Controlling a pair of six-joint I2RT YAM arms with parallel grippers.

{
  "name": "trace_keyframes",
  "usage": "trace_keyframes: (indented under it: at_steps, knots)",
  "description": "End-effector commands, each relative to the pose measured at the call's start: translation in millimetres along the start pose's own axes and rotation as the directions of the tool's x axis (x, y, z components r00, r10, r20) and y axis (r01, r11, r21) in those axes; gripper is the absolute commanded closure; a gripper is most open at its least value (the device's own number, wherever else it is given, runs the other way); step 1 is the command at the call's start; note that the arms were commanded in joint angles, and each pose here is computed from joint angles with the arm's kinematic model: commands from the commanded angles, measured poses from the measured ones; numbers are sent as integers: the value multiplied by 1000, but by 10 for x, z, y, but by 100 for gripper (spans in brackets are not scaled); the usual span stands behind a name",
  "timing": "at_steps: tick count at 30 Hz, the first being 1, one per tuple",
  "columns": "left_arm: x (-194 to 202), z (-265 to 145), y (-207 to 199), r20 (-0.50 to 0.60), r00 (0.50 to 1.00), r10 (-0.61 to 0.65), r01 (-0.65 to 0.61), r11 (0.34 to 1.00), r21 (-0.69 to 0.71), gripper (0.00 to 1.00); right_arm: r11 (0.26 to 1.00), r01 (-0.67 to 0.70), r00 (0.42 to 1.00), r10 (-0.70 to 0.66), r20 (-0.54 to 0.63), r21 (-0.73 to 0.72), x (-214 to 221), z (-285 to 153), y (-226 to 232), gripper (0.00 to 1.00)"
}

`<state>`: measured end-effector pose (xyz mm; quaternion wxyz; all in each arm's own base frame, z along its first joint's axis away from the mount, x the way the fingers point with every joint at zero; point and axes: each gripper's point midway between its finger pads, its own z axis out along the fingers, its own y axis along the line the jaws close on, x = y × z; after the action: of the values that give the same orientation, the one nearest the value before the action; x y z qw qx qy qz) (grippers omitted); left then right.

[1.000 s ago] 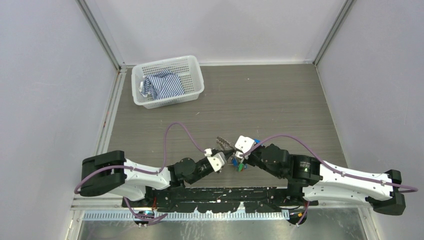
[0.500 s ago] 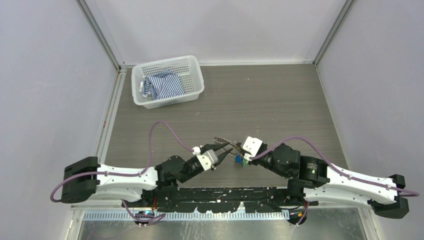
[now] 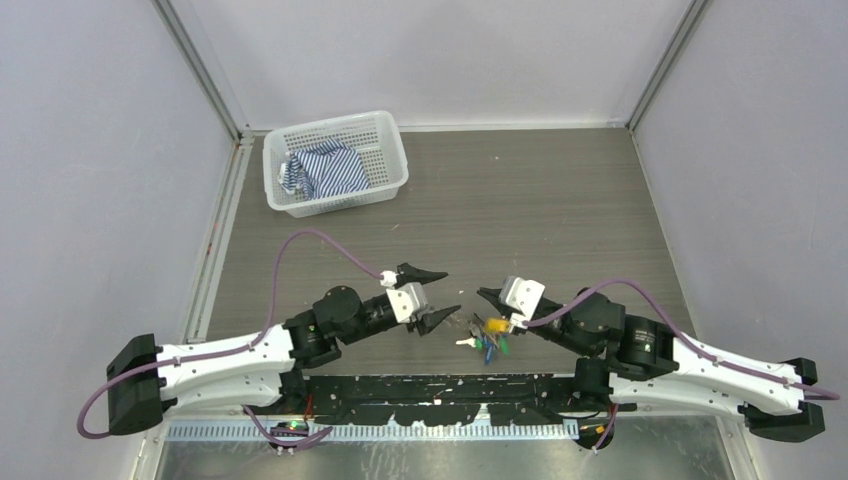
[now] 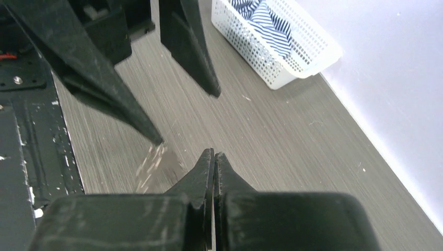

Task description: Remove the keys from the keyring

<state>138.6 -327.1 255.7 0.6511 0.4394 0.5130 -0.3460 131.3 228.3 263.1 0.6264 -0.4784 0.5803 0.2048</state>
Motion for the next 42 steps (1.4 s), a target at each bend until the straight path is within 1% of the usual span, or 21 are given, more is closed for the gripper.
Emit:
trace_keyframes:
  at_steps: [1,3,5,7,8,10,12,13,15,16,17,18,20,23,26,28,33,36,39,40,42]
  knots:
    - [-162,70,-202,46,997,-56,49,988,145,35,999,-48,992,48,118,-1,-396,-116,-98,99]
    - [-134,123,-176,38,996,-76,70,987,146,35,999,-45,995,43,94,17,-343,-102,-121,99]
    - [-7,168,-140,4,995,-97,96,988,124,36,998,-49,998,48,39,37,-225,-65,-127,99]
    - [55,192,-173,9,988,-155,153,980,125,37,978,-138,989,145,-36,157,-67,-41,-262,99]
    - [99,203,-228,0,976,-217,215,967,136,39,960,-181,976,201,-77,216,23,-39,-312,99]
    - [319,193,-281,-55,954,-295,300,947,115,39,939,-269,940,304,-153,214,187,-21,-179,99]
    - [554,148,-398,-121,928,-353,365,925,105,37,883,-382,874,442,-205,274,365,-40,-95,99]
    - [677,132,-422,-145,923,-357,368,928,58,36,854,-417,840,493,-228,311,444,-68,-76,96]
    - [908,70,-478,-200,913,-355,360,933,-15,36,804,-471,777,573,-262,363,569,-142,-22,83]
    - [1011,31,-424,-211,907,-365,355,931,-86,36,782,-497,743,608,-280,376,625,-167,32,80]
    - [1078,-8,-374,-213,900,-380,357,923,-141,37,763,-523,703,638,-313,381,734,-167,142,76]
    - [1112,-42,-336,-213,896,-391,359,917,-174,37,733,-556,648,677,-348,391,841,-157,274,73]
    - [1150,-100,-258,-210,889,-406,354,902,-247,37,655,-616,526,756,-389,438,1002,-113,502,71]
    - [1218,-127,-261,-248,877,-411,344,898,-274,38,546,-647,365,835,-411,533,1169,-42,747,71]
    - [1253,-154,-274,-243,866,-436,360,883,-300,38,467,-653,272,879,-392,596,1283,-17,940,71]
    - [1261,-178,-274,-238,863,-446,367,877,-311,38,446,-655,249,890,-383,611,1303,-20,1056,73]
    - [1224,-279,-282,-234,854,-466,387,867,-315,39,334,-639,170,940,-296,693,1404,-75,1244,74]
    - [1199,-364,-288,-242,842,-481,398,859,-321,39,297,-616,163,954,-250,730,1418,-105,1357,70]
    - [1152,-443,-314,-245,838,-487,408,859,-310,40,289,-557,164,957,-239,779,1488,-161,1461,65]
    - [1126,-460,-315,-241,839,-488,411,858,-308,40,272,-549,158,962,-222,790,1497,-167,1486,62]
    - [1082,-505,-310,-241,838,-490,414,857,-306,40,225,-538,143,974,-175,812,1544,-200,1502,61]
